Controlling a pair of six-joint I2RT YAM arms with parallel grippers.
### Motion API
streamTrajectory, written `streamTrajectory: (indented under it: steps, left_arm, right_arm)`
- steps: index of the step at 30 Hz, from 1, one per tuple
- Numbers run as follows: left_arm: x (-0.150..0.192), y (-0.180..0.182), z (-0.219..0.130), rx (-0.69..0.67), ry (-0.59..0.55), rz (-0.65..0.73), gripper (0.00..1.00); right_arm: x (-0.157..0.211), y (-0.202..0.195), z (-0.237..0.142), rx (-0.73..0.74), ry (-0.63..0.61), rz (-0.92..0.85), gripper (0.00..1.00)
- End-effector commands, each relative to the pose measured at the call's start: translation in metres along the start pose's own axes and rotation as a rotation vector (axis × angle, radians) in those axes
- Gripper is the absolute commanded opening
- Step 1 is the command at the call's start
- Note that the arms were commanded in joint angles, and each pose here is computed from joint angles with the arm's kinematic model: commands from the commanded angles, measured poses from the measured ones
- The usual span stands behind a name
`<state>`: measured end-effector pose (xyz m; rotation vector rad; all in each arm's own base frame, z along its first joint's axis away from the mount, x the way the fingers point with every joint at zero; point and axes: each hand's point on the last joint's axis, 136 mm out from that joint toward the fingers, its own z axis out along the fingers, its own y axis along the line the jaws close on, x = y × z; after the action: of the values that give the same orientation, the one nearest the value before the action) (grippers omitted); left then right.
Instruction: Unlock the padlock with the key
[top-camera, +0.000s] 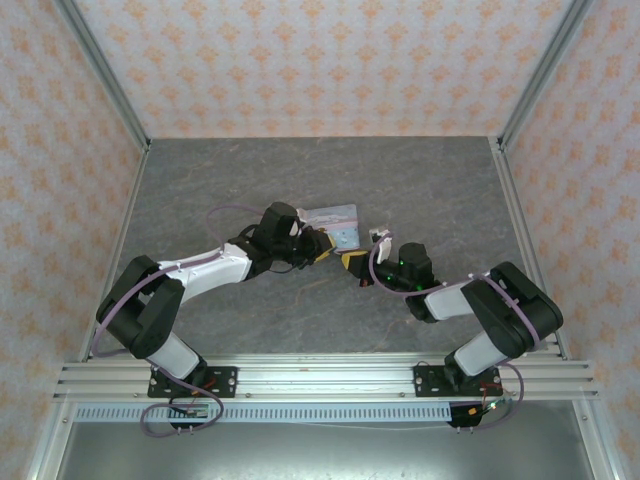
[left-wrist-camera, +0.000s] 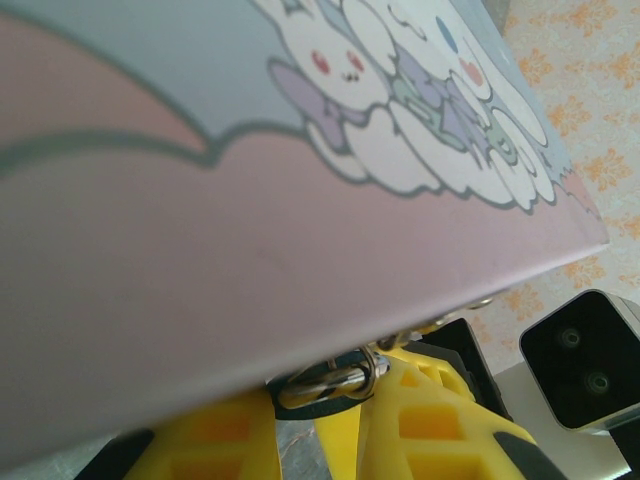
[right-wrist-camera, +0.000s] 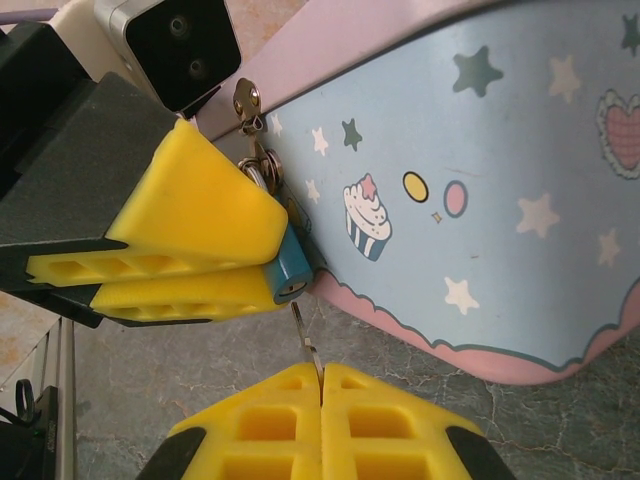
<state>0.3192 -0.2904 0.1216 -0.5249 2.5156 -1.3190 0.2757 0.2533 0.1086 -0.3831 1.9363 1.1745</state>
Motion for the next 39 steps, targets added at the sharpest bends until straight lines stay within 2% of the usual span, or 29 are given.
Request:
streamTrajectory:
  steps: [1, 39]
  left_arm:
    - [-0.0013, -0.0136, -0.0080, 0.056, 0.002, 0.020, 0.12]
    - [0.0000, -0.0134, -0.0088, 0.060, 0.005, 0.016, 0.12]
  right_arm:
    - [-0.0187, 0.0094, 0.0023, -0.041, -0.059, -0.032, 0.00]
    - [-0.0269, 0.0103, 0.0025, -0.044, -0.098, -0.028, 0.00]
